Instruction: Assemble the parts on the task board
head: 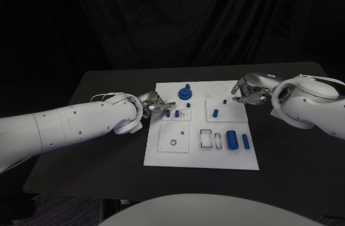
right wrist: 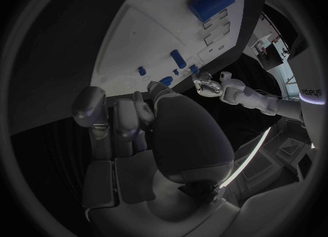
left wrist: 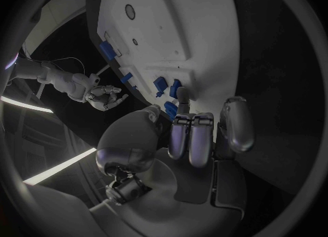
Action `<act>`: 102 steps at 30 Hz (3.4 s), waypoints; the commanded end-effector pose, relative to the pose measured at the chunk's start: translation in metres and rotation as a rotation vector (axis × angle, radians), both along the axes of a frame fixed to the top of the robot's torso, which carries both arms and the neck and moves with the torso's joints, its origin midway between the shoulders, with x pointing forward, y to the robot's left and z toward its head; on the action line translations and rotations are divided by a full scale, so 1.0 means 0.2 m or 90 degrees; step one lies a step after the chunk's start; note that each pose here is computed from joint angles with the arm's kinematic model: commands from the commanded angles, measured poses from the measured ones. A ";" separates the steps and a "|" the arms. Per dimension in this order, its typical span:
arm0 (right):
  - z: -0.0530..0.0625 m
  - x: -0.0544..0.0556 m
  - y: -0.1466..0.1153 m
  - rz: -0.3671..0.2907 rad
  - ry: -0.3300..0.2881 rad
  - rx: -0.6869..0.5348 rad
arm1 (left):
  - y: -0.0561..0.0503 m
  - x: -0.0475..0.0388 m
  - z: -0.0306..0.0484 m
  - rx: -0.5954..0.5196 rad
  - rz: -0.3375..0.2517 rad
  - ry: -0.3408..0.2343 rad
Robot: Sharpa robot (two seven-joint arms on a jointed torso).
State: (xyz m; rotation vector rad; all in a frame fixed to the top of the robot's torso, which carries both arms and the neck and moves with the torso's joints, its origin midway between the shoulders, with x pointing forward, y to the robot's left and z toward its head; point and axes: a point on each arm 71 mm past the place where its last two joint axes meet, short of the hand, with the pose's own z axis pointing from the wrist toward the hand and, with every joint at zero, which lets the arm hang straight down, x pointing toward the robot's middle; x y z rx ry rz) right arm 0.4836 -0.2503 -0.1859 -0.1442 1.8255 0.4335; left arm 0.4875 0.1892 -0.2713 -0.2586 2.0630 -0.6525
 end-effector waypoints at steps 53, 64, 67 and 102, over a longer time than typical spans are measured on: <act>-0.02 0.01 0.01 -0.014 0.020 -0.019 | -0.07 0.219 0.280 0.217 -0.053 0.227; -0.02 0.01 0.01 -0.014 0.021 -0.019 | -0.09 0.236 0.276 0.213 -0.049 0.230; -0.02 0.01 0.01 -0.013 0.021 -0.019 | -0.10 0.240 0.276 0.204 -0.053 0.224; -0.02 0.00 0.01 -0.013 0.023 -0.019 | -0.17 0.238 0.231 0.174 -0.066 0.210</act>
